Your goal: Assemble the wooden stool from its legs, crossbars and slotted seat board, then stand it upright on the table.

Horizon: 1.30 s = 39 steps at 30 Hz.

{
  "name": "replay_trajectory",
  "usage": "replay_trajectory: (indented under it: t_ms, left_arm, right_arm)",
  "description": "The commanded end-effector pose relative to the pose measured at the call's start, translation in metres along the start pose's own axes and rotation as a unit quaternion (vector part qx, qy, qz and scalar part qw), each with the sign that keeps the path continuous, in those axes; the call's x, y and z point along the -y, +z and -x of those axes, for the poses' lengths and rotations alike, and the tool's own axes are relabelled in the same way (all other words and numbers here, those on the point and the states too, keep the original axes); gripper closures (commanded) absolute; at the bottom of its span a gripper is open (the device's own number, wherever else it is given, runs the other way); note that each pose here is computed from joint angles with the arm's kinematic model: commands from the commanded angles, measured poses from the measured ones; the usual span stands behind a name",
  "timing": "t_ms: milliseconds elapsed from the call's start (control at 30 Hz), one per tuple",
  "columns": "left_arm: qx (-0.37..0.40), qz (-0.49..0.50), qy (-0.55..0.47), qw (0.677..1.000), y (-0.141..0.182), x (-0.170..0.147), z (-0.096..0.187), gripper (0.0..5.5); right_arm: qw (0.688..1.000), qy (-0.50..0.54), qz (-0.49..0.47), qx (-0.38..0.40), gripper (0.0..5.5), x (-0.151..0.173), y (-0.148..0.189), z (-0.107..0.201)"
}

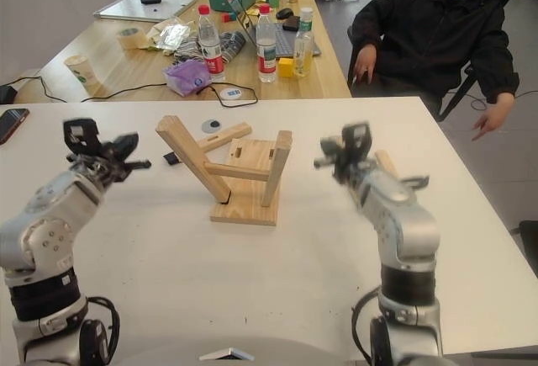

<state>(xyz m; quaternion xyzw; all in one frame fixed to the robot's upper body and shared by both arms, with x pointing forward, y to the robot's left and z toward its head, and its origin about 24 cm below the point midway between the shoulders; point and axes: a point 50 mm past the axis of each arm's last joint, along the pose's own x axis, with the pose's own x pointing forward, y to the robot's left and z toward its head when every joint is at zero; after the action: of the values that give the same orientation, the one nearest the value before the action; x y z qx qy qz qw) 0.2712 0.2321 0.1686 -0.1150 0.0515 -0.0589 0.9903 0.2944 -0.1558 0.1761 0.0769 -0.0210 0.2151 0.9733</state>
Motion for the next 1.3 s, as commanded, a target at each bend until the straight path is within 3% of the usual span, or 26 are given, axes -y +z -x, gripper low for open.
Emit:
replay_trajectory:
  t_ms: [33,133,233,400,533,667,800,867,933,1000,1067,1133,1200,1300]
  left_arm:
    - [0.085,0.007,-0.126,0.988,0.047,0.037,0.001,5.45]
    - [0.090,-0.002,-0.195,0.977,0.063,0.061,0.003,5.45]
    - [0.065,-0.004,-0.263,0.963,0.060,0.081,0.010,5.45]
    - [-0.030,-0.032,-0.275,0.961,0.029,0.092,0.011,5.45]
    - [-0.069,-0.034,-0.239,0.968,0.016,0.083,0.005,5.45]
    - [-0.029,-0.014,-0.265,0.964,0.027,0.088,0.009,5.45]
    - [0.111,0.065,-0.305,0.943,0.072,0.081,0.023,5.45]
    - [0.168,0.109,-0.295,0.934,0.091,0.066,0.028,5.45]
    - [0.176,0.126,-0.253,0.943,0.096,0.039,0.030,5.45]
    - [0.116,0.077,-0.182,0.973,0.081,0.011,0.031,5.45]
    - [0.011,0.012,-0.086,0.996,0.058,-0.022,0.029,5.45]
    - [-0.113,-0.066,-0.041,0.990,0.028,-0.043,0.035,5.45]
    - [-0.208,-0.100,-0.100,0.968,-0.004,-0.034,0.043,5.45]
    - [-0.269,-0.102,-0.246,0.926,-0.041,0.015,0.053,5.45]
  right_arm:
    - [0.973,0.137,-0.033,0.182,5.50,-0.042,0.075,-0.006]
    - [0.958,0.212,-0.050,0.187,5.50,-0.064,0.088,-0.006]
    - [0.961,0.231,-0.046,0.146,5.50,-0.068,0.074,-0.005]
    - [0.977,0.212,-0.030,-0.001,5.50,-0.050,0.002,-0.003]
    - [0.969,0.225,-0.012,-0.102,5.50,-0.047,-0.039,0.006]
    - [0.966,0.248,-0.053,-0.044,5.50,-0.055,-0.015,0.002]
    - [0.944,0.229,-0.199,0.126,5.50,-0.032,0.060,-0.012]
    - [0.939,0.201,-0.236,0.149,5.50,-0.012,0.073,-0.017]
    - [0.965,0.162,-0.180,0.101,5.50,0.006,0.057,-0.029]
    - [0.986,0.144,-0.080,0.014,5.50,0.013,0.025,-0.040]
    - [0.987,0.135,0.031,-0.081,5.50,0.020,-0.016,-0.045]
    - [0.973,0.157,0.108,-0.130,5.50,0.019,-0.045,-0.050]
    - [0.961,0.195,0.130,-0.144,5.50,0.012,-0.060,-0.058]
    - [0.942,0.240,0.163,-0.169,5.50,0.000,-0.083,-0.073]
